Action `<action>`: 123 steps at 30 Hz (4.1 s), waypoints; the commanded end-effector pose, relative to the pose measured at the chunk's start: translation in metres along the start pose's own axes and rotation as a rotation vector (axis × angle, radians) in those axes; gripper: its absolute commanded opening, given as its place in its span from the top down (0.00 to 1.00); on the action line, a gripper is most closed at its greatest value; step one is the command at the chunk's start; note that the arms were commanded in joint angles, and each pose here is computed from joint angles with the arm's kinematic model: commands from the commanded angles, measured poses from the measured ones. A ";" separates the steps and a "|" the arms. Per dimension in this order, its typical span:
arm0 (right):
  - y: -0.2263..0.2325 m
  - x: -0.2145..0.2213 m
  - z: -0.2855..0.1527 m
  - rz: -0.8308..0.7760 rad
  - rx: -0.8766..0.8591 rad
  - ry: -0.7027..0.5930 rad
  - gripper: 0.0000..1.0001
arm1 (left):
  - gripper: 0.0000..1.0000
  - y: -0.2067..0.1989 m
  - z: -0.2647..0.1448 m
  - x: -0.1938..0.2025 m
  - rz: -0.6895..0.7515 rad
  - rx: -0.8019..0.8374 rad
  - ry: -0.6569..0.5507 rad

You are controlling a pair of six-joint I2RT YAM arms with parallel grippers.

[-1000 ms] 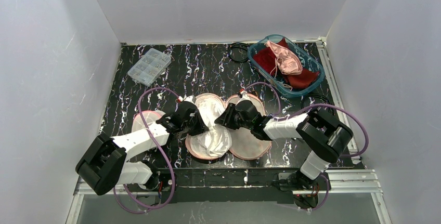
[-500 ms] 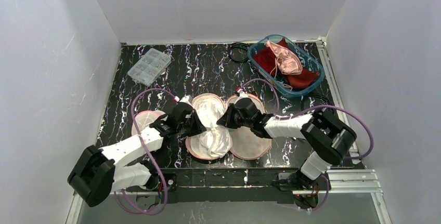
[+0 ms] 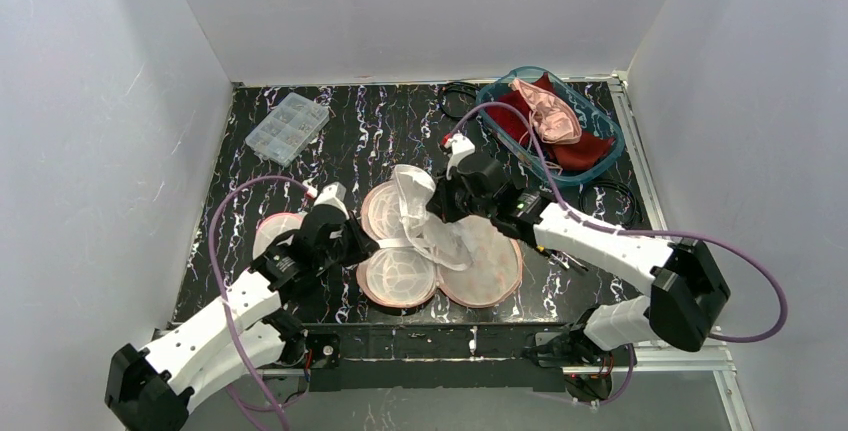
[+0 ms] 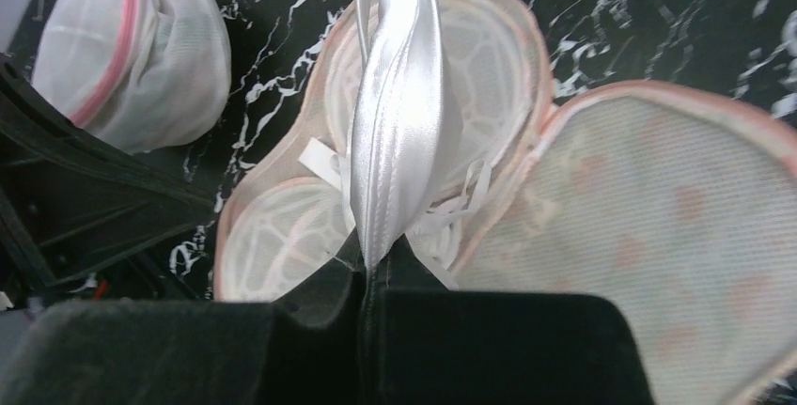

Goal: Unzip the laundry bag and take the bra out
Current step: Pick up the bra from the laundry bag, then place the bra in the bin.

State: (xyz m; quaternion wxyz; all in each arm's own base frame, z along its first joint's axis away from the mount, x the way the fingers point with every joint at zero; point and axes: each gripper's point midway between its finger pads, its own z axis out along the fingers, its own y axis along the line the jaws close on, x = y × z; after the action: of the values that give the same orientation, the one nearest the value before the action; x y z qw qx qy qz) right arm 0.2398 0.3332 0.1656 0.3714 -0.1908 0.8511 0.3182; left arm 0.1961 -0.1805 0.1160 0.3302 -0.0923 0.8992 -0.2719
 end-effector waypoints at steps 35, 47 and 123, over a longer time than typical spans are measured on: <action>-0.192 -0.310 -0.124 -0.488 0.846 -0.492 0.99 | 0.94 0.007 -0.030 0.015 -0.007 0.070 0.005; -0.266 -0.303 -0.089 -0.493 0.755 -0.435 0.99 | 0.94 0.007 -0.011 0.043 -0.024 0.118 0.107; -0.405 -0.230 -0.098 0.140 0.869 -0.418 0.45 | 0.92 0.021 0.016 0.068 -0.045 0.098 0.183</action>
State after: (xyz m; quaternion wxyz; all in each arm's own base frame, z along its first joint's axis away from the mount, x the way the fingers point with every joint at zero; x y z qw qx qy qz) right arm 0.5626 -0.0003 0.1804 0.5158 0.0778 0.8531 -0.0099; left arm 0.1578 -0.1932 0.0636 0.2550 -0.0716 0.9063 -0.3293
